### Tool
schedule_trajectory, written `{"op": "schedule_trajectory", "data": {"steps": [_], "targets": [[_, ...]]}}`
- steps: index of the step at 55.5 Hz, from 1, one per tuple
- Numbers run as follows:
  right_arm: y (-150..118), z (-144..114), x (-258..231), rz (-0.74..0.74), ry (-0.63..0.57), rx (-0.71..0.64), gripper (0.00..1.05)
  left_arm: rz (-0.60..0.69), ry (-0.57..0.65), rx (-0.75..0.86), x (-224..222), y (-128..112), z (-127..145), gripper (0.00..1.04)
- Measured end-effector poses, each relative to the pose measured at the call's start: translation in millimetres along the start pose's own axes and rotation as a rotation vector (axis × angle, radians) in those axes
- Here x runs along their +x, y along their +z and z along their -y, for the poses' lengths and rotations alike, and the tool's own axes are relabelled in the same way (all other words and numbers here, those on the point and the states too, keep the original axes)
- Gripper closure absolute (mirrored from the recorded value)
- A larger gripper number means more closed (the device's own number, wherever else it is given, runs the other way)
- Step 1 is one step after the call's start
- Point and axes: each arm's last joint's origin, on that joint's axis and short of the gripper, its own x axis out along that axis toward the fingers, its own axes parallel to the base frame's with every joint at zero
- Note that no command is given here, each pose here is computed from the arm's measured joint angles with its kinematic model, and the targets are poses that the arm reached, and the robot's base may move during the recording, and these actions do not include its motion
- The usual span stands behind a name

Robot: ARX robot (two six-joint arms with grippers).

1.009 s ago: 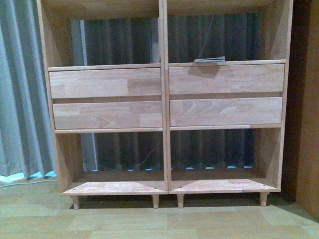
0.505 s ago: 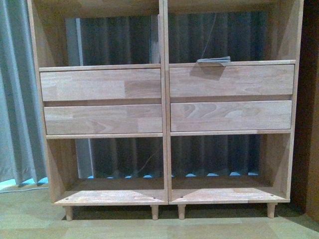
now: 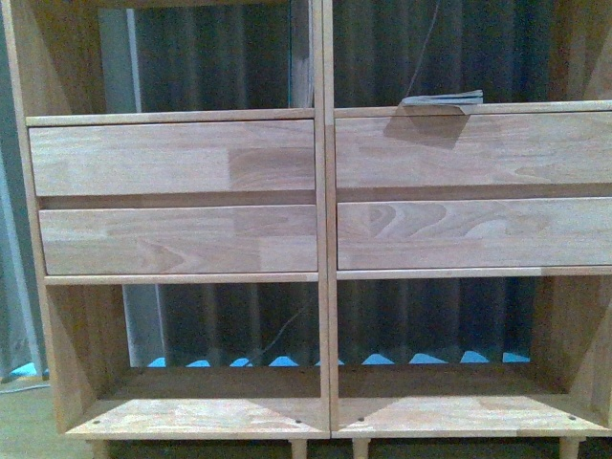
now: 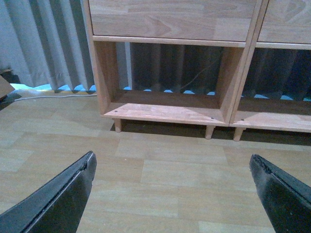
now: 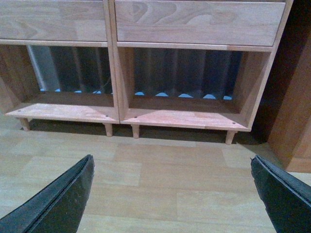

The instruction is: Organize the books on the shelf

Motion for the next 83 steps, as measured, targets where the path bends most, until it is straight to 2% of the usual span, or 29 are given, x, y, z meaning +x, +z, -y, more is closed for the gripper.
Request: {"op": "schedule_trajectory", "data": {"steps": [83], "targets": [[0.0, 0.0, 0.0, 0.0, 0.0, 0.0, 0.07, 0.0, 0.0, 0.0, 0.0, 0.0, 0.0, 0.07]]}}
